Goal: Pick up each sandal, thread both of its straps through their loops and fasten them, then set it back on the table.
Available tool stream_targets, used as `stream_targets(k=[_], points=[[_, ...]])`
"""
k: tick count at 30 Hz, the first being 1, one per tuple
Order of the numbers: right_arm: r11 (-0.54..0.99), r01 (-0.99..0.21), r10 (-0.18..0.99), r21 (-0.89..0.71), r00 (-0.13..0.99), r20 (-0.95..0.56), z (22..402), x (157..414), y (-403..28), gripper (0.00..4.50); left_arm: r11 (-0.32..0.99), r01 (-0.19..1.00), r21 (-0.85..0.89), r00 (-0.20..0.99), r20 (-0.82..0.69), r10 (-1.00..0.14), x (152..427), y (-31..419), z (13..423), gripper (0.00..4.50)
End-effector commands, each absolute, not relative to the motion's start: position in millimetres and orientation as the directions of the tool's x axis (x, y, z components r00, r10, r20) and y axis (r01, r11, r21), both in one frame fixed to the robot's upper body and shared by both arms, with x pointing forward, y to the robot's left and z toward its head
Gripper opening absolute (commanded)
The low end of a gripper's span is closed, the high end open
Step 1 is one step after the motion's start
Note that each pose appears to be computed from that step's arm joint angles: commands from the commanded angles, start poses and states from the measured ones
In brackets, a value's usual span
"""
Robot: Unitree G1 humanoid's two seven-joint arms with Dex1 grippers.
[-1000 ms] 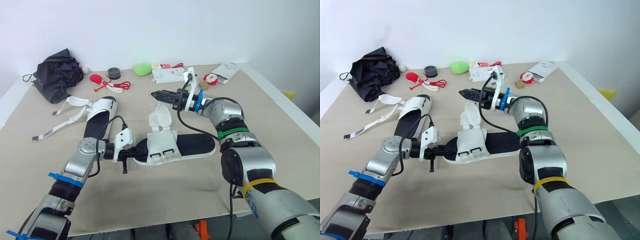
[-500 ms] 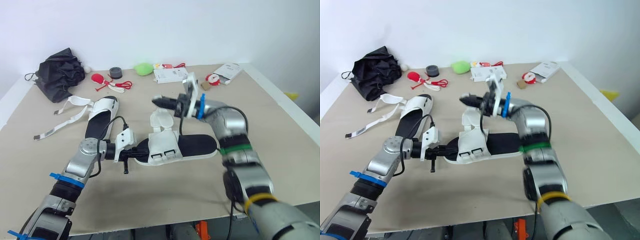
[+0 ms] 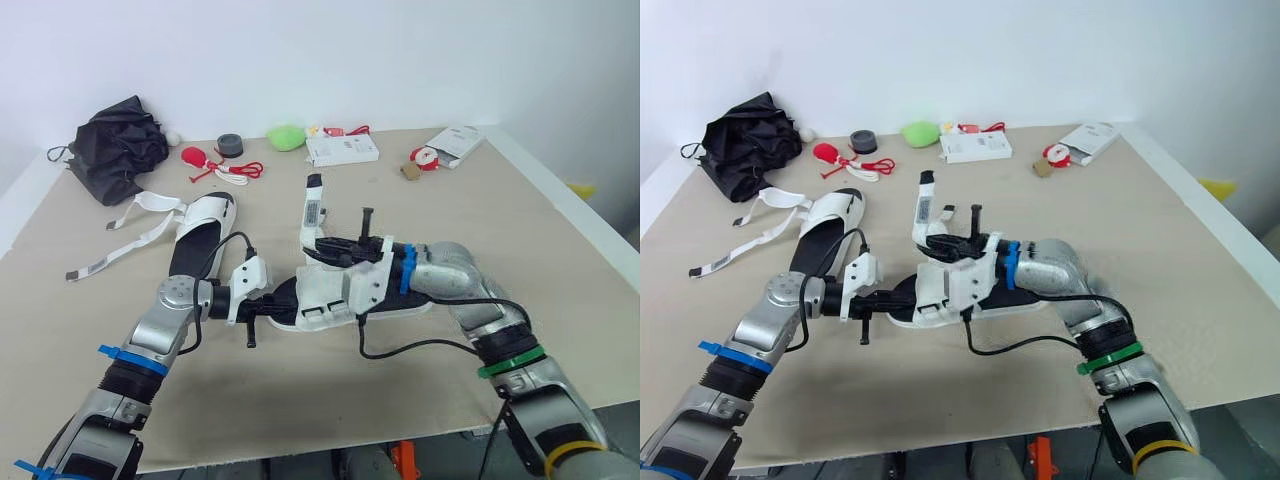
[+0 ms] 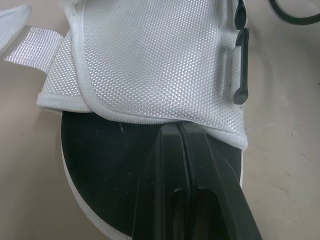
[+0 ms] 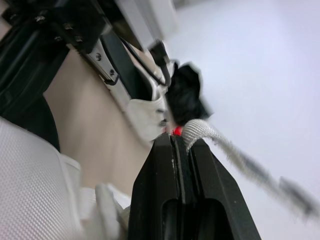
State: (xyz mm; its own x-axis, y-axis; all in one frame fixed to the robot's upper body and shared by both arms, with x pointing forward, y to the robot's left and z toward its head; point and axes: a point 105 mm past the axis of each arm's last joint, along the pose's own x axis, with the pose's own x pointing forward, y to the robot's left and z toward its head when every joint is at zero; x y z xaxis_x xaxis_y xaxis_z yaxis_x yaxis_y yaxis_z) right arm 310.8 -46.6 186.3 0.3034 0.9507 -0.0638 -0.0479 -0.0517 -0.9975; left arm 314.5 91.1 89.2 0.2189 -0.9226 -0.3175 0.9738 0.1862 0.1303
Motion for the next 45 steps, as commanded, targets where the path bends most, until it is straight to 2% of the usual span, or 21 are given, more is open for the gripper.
stream_targets(k=[1,11,18,21,24,28,29,35,41,43,45], points=[[-0.054,0.160,0.973,-0.986,0.230,-0.016,192.5,299.1,-52.3,0.06,0.230,0.973,0.001,0.207,-0.443,-0.872,305.8,102.0,43.5,0.00],[0.031,0.396,0.993,-0.918,0.094,0.074,205.4,273.1,-66.6,0.06,0.234,0.972,-0.005,0.208,-0.444,-0.872,305.4,103.0,41.8,0.00],[0.027,0.442,0.993,-0.897,0.091,0.075,204.4,272.8,-71.4,0.06,0.236,0.972,-0.007,0.209,-0.443,-0.872,306.4,103.3,42.0,0.00],[-0.031,0.368,0.985,-0.929,0.171,0.035,192.9,287.7,-77.4,0.90,0.229,0.973,-0.007,0.202,-0.444,-0.873,308.8,101.0,42.9,0.00],[-0.055,0.345,0.984,-0.937,0.178,0.008,187.7,290.2,-75.3,2.24,0.224,0.974,-0.007,0.198,-0.441,-0.876,309.9,99.0,43.5,0.00],[-0.067,0.368,0.991,-0.927,0.133,-0.018,183.2,283.0,-73.9,4.28,0.229,0.973,-0.009,0.202,-0.438,-0.876,310.1,99.6,43.3,0.00],[-0.057,0.388,0.994,-0.920,0.113,-0.014,183.7,279.3,-73.6,4.41,0.233,0.972,-0.012,0.204,-0.439,-0.875,309.6,100.7,42.6,0.00],[0.020,0.479,0.995,-0.878,0.074,0.064,194.7,276.1,-74.4,4.41,0.240,0.971,-0.018,0.208,-0.440,-0.874,308.7,102.8,41.4,0.00],[0.008,0.464,0.993,-0.886,0.103,0.063,201.5,281.5,-83.8,4.41,0.240,0.971,-0.015,0.209,-0.438,-0.874,311.3,101.8,42.9,0.00],[-0.077,0.340,0.978,-0.937,0.210,-0.004,198.8,293.7,-95.3,4.41,0.239,0.971,-0.017,0.207,-0.439,-0.874,311.0,102.0,42.7,0.00],[-0.112,0.158,0.944,-0.981,0.325,-0.055,197.6,302.1,-109.9,4.41,0.235,0.972,-0.023,0.201,-0.439,-0.876,309.8,101.5,42.1,0.00]])
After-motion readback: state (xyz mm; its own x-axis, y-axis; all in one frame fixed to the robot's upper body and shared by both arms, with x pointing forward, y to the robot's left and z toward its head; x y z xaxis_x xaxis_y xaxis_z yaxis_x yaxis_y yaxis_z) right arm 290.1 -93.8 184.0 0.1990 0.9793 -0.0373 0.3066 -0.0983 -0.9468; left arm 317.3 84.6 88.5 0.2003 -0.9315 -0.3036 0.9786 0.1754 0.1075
